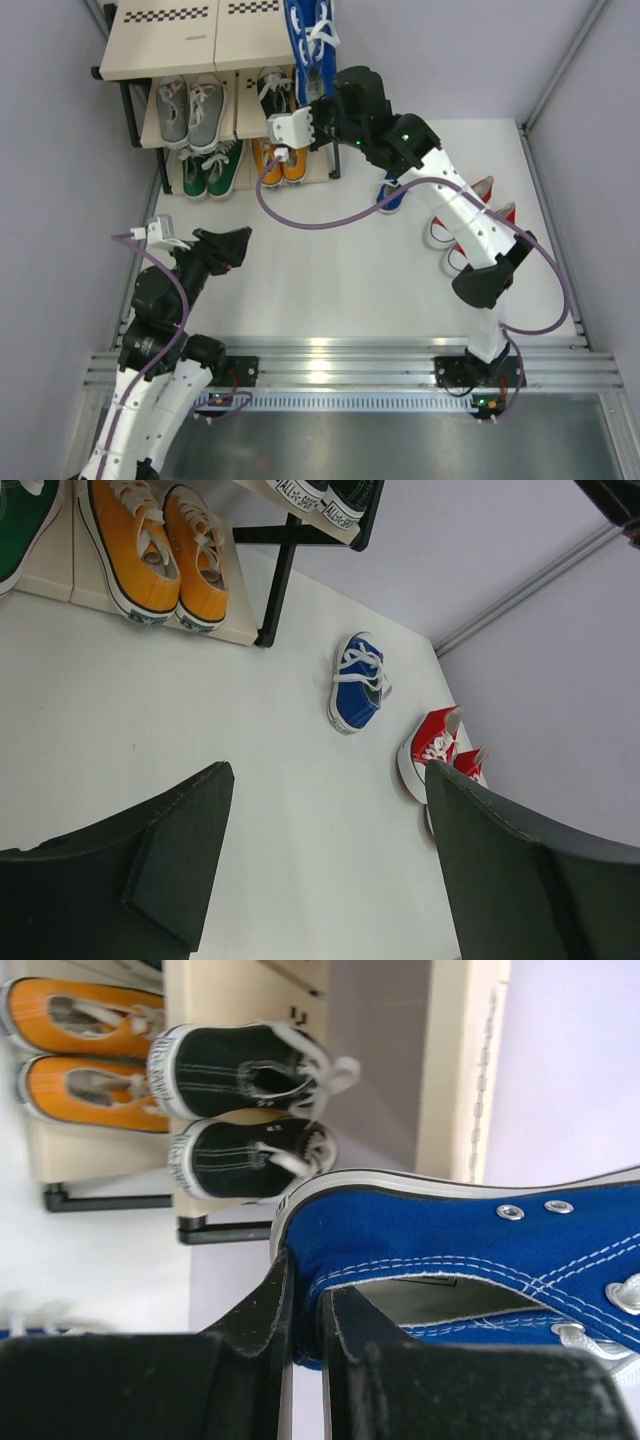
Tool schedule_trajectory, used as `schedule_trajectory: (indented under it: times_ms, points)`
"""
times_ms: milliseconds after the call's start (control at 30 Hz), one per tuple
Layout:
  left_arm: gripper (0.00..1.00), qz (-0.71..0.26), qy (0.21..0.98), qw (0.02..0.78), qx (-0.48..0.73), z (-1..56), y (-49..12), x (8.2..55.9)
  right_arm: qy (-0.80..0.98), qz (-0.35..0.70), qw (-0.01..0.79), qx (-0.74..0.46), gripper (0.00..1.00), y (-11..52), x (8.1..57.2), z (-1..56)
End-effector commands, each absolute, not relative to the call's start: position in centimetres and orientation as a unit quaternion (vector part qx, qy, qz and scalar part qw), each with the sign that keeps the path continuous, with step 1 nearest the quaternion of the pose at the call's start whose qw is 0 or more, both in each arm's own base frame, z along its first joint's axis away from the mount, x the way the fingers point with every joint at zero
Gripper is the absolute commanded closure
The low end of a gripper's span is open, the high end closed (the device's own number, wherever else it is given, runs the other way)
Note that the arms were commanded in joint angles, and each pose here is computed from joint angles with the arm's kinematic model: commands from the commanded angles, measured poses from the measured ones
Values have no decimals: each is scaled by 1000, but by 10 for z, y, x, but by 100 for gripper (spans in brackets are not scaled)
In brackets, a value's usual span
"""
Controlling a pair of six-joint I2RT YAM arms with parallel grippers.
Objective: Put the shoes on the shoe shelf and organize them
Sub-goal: Pick up the shoe at the center of the board.
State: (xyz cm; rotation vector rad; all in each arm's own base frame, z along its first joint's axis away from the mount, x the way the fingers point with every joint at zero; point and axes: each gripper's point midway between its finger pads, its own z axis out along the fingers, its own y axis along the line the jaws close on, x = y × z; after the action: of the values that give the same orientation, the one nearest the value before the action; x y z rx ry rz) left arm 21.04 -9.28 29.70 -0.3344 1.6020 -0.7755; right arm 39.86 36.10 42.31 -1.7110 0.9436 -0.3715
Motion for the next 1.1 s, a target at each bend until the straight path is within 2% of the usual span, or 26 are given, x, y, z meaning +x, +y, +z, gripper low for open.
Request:
schedule_trajectory:
  times_ms: [0,300,433,833,1067]
  points:
    - [17,-346,684,626,-145,304,-93,208,344,-218,670,-621,100,359,405,527]
    - [17,-352,684,620,-153,299,-93,208,333,-221,678,-616,100,368,423,524]
    - [17,-351,681,624,-153,303,-93,209,333,-202,668,-634,100,368,415,516]
    - [17,-435,613,653,-92,378,-124,222,282,-117,643,-703,100,337,331,509]
    - [17,-491,566,657,-80,440,-140,235,297,-32,613,-731,100,325,279,478]
